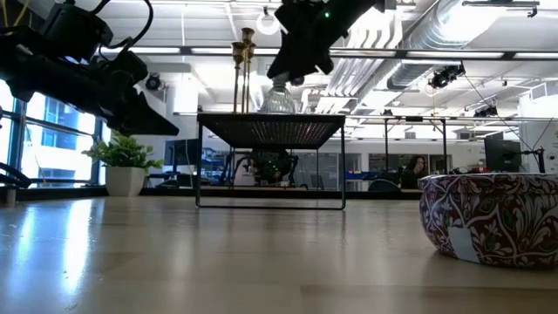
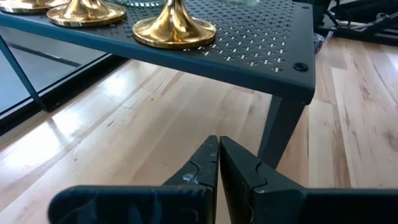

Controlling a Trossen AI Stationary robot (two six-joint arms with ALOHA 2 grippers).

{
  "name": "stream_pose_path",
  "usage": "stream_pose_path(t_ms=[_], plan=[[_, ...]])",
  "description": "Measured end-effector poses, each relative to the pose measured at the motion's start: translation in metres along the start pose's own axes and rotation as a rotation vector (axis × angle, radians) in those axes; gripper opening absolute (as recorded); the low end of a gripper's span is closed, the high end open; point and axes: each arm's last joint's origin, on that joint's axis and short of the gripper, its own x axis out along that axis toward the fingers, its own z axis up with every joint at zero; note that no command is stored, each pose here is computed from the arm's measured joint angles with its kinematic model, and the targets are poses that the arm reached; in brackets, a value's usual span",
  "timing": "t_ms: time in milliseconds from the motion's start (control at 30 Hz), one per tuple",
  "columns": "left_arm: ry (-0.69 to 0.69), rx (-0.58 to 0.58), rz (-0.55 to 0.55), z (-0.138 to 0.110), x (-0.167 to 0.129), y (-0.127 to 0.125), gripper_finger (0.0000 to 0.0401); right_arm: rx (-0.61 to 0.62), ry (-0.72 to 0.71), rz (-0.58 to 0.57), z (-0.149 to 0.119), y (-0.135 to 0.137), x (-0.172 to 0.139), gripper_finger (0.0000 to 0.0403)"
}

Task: Pick & Place candle stick holders
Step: Put the transparent candle holder on the shelf aligned with the other transparent candle holders, then put the black and red candle on the shelf

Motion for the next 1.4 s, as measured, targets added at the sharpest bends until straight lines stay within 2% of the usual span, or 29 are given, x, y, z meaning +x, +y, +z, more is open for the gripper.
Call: stream_pose_path(t_ms=[367,833,1233,1400], plan=[[0.000,0.015,0.004,0.000,0.000,0.000,0.0010,-0.021,0.019,0.004,-0.001,-0.026,0.008,0.0160],[0.020,0.011,-0.004,-0.002,0.000,0.000,0.0010,-0.033,0.026,0.013,-0.004,-0.026,0.017,0.0167],[0.025,0.011,-0.022,-0.002,0.000,-0.001,0.0010,-0.081,-0.049,-0.007,0.004,-0.023,0.014,0.0249],[0.025,0.011,-0.022,-0.002,0.000,-0.001,0.0010,-0.127,-0.118,-0.029,0.015,-0.012,-0.013,0.0258]])
